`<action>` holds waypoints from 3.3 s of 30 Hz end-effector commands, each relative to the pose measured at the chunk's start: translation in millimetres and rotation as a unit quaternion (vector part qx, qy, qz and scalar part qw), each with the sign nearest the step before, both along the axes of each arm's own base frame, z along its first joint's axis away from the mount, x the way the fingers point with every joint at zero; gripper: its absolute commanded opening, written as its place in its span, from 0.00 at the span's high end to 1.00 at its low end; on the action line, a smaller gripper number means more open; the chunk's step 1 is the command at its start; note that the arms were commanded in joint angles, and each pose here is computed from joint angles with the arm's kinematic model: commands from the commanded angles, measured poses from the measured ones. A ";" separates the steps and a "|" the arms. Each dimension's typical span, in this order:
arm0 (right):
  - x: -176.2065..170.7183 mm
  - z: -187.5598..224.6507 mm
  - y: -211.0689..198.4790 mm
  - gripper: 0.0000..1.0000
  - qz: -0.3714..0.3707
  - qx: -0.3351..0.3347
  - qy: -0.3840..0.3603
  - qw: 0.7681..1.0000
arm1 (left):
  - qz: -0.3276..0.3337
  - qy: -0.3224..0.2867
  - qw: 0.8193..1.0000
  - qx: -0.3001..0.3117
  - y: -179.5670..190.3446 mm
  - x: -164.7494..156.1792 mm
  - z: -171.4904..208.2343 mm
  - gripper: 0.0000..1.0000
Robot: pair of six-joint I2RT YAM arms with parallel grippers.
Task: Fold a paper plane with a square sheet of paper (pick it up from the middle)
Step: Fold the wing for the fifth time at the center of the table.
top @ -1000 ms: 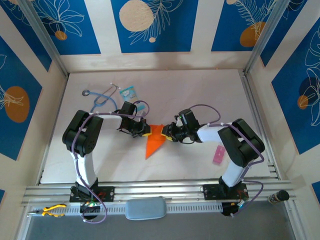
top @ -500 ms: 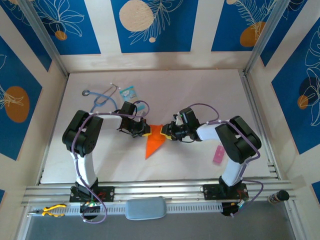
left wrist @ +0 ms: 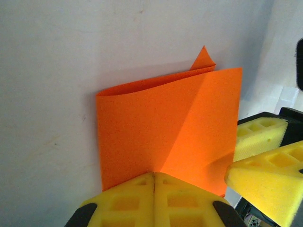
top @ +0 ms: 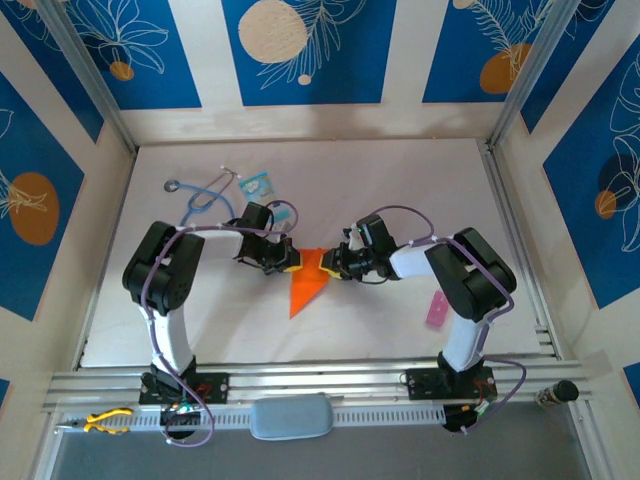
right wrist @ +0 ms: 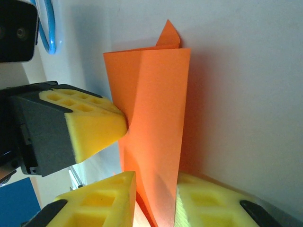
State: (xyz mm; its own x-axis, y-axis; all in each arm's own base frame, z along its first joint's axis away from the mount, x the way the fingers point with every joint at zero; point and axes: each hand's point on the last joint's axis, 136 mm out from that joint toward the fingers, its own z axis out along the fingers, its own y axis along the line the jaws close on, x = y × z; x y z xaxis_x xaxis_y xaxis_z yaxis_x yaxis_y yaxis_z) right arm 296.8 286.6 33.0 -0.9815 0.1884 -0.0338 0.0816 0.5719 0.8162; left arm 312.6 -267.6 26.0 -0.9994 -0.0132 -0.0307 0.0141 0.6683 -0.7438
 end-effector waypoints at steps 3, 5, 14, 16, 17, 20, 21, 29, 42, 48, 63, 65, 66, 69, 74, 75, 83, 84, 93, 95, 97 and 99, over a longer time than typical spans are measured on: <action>0.9 3.9 1.7 0.75 0.011 0.006 -0.005 1.000 | 0.006 -0.015 1.000 -0.006 1.2 6.5 16.1 0.95; -0.1 4.8 2.4 0.77 0.016 0.008 -0.005 1.000 | 0.007 -0.013 1.000 -0.004 2.2 5.3 14.7 0.95; 1.0 3.2 -8.0 0.90 -0.020 -0.013 0.001 1.000 | 0.008 -0.048 0.999 -0.010 4.0 5.8 35.2 0.88; 2.2 3.7 -12.6 0.91 -0.040 -0.019 0.007 0.999 | 0.006 -0.067 0.998 -0.016 4.2 5.2 43.3 0.84; 2.6 4.0 -14.7 0.90 -0.050 -0.022 0.009 0.998 | 0.003 -0.076 0.997 -0.018 4.4 3.3 45.9 0.80; 3.3 6.3 -21.5 0.91 -0.081 -0.030 0.019 0.996 | -0.019 -0.109 0.994 -0.009 3.5 -7.2 51.2 0.72; 3.6 7.7 -22.6 0.91 -0.089 -0.031 0.022 0.995 | -0.030 -0.120 0.992 -0.002 2.5 -12.1 52.0 0.70; 3.3 16.8 -28.1 0.91 -0.136 -0.038 0.048 0.989 | -0.151 -0.239 0.953 0.107 -13.8 -58.0 50.3 0.56; 2.7 26.0 -20.9 0.91 -0.134 -0.031 0.054 0.989 | -0.253 -0.348 0.858 0.282 -25.0 -85.1 23.7 0.49; 3.3 31.8 -19.9 0.91 -0.135 -0.025 0.052 0.989 | -0.260 -0.373 0.826 0.334 -20.9 -84.0 17.4 0.48; 4.3 39.1 -19.1 0.91 -0.134 -0.021 0.048 0.990 | -0.261 -0.400 0.790 0.384 -16.4 -81.3 12.8 0.63; 4.1 38.4 -19.5 0.91 -0.135 -0.022 0.049 0.989 | -0.261 -0.401 0.789 0.386 -16.3 -81.3 12.5 0.66; 4.6 38.6 -19.7 0.91 -0.135 -0.022 0.049 0.989 | -0.262 -0.401 0.788 0.387 -16.3 -81.7 12.2 0.66; 4.3 38.4 -19.9 0.91 -0.135 -0.022 0.049 0.989 | -0.262 -0.400 0.787 0.389 -15.4 -81.6 11.5 0.68; 3.4 37.9 -20.7 0.91 -0.136 -0.023 0.050 0.989 | -0.263 -0.397 0.786 0.394 -13.3 -81.6 8.7 0.66; 3.6 37.9 -20.6 0.91 -0.136 -0.023 0.050 0.989 | -0.261 -0.397 0.786 0.395 -12.9 -81.2 8.4 0.65; 4.5 38.5 -20.8 0.91 -0.136 -0.021 0.050 0.989 | -0.257 -0.398 0.786 0.396 -13.0 -80.3 9.0 0.74; 3.7 38.4 -20.8 0.91 -0.135 -0.021 0.051 0.989 | -0.257 -0.398 0.786 0.398 -12.6 -79.9 8.9 0.76; 2.7 38.5 -22.8 0.91 -0.137 -0.022 0.050 0.989 | -0.254 -0.398 0.785 0.402 -10.6 -79.4 8.4 0.77; 2.7 38.1 -23.4 0.91 -0.138 -0.022 0.050 0.989 | -0.252 -0.399 0.784 0.403 -9.8 -79.1 8.6 0.76; 2.7 38.0 -23.4 0.91 -0.138 -0.022 0.050 0.989 | -0.251 -0.398 0.784 0.405 -9.0 -79.0 8.2 0.73; 2.8 38.7 -23.4 0.91 -0.138 -0.021 0.049 0.989 | -0.251 -0.398 0.784 0.406 -9.0 -78.7 8.5 0.72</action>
State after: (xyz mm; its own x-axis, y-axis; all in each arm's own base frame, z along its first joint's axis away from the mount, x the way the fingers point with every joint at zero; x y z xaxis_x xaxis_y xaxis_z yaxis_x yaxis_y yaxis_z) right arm 298.7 263.5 62.9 -0.8954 0.4430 0.0449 0.3160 0.5612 0.7650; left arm 235.9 -279.6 37.7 -0.5287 0.7137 -0.4595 0.6767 0.6812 0.2794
